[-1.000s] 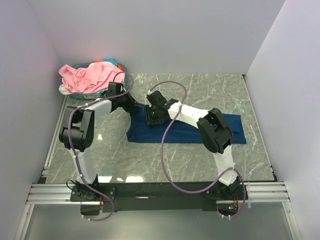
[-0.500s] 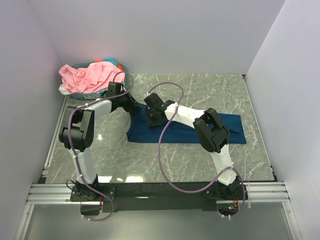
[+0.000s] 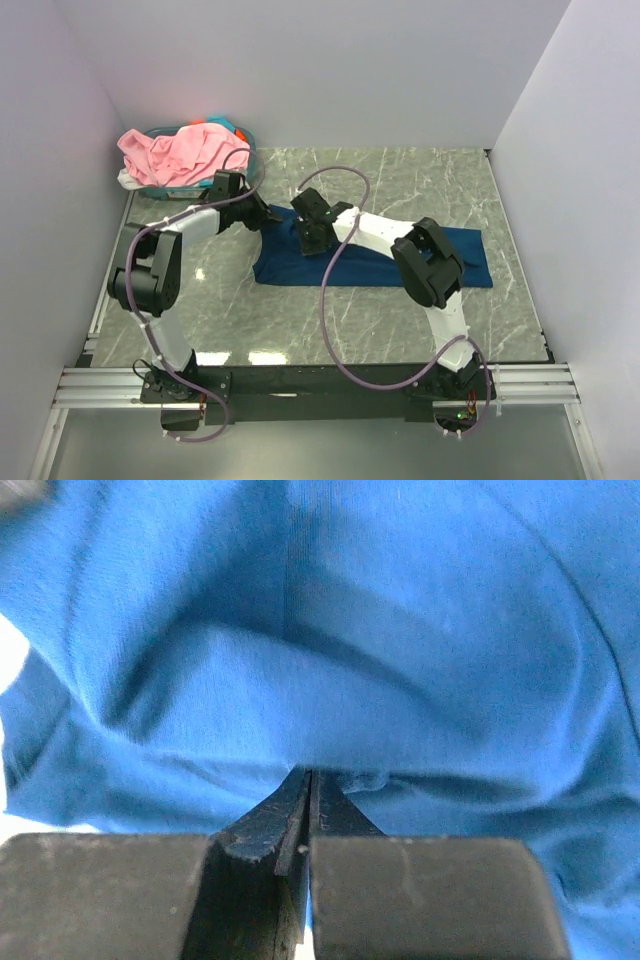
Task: Fold and stack the t-shirts
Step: Fold the tshirt
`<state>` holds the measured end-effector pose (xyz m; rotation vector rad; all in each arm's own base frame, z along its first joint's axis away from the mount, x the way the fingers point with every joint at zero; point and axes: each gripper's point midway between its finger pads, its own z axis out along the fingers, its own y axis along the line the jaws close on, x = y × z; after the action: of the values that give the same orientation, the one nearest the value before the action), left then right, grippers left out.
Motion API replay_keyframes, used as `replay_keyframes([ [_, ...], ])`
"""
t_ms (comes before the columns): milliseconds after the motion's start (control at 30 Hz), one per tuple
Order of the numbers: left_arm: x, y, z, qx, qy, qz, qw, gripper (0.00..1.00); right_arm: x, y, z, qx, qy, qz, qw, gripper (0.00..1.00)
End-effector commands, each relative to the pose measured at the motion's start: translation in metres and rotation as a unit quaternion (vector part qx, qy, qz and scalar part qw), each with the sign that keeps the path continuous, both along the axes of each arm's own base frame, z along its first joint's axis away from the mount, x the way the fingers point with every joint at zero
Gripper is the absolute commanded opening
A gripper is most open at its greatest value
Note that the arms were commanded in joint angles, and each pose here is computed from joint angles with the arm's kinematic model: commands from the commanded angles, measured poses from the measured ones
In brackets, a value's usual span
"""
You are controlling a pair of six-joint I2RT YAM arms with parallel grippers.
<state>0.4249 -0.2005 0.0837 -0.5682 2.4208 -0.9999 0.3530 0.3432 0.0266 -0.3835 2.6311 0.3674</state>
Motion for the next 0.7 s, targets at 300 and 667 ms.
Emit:
replay_keyframes([
  [300,-0.039,-0.025,0.035,0.077,-0.037,0.016,0.996,0.01,-0.019,-0.042,0.061,0.003,-0.011,0.07,0.997,0.0],
  [667,-0.084,-0.02,0.034,0.131,0.014,0.081,0.988,0.0,-0.041,-0.072,0.046,0.006,0.022,0.077,0.997,0.0],
])
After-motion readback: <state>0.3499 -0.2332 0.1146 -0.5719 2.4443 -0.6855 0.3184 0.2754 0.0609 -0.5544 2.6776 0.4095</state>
